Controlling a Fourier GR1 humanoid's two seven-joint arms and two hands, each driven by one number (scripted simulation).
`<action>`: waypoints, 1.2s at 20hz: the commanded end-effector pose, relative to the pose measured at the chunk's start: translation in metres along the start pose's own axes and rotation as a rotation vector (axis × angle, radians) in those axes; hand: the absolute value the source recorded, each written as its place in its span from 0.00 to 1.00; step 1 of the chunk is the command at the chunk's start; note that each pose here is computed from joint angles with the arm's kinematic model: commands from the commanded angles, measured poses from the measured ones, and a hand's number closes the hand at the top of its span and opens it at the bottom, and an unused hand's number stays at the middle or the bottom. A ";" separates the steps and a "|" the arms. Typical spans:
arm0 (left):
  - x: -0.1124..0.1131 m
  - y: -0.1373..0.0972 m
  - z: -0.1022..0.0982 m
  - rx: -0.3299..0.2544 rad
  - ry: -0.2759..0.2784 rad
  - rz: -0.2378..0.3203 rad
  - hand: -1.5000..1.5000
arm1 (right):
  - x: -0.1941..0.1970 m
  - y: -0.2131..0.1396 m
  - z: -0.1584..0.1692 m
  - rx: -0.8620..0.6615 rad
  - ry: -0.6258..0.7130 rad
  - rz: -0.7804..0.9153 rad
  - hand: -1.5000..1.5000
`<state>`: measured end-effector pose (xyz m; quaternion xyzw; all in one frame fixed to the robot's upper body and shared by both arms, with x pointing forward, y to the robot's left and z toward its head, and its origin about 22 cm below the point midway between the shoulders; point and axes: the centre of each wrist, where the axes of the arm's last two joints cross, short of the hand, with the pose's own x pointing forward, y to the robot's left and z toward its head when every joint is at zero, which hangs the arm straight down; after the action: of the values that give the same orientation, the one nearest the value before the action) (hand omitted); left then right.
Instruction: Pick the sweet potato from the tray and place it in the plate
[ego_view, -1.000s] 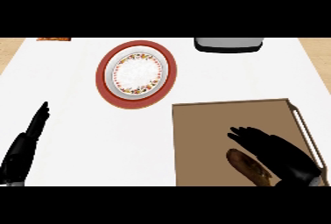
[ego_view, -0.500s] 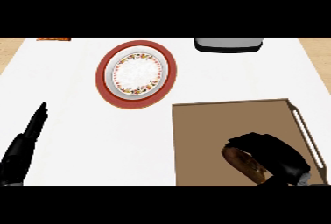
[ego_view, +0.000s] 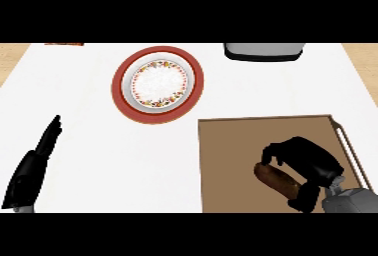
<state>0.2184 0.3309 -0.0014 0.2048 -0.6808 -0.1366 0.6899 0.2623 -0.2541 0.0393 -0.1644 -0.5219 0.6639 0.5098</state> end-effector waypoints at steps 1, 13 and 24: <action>0.006 -0.011 -0.012 -0.043 -0.053 -0.004 0.50 | -0.025 -0.058 -0.041 -0.053 0.070 -0.002 1.00; 0.025 -0.023 -0.026 -0.094 -0.120 -0.001 0.50 | -0.069 -0.173 -0.047 -0.422 0.159 0.003 1.00; 0.016 -0.022 -0.024 -0.076 -0.068 -0.001 0.50 | -0.056 -0.231 -0.062 -0.734 -0.285 -0.050 1.00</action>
<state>0.2491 0.3058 0.0110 0.1677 -0.7072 -0.1726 0.6648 0.4397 -0.2900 0.1854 -0.2843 -0.7387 0.4611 0.4010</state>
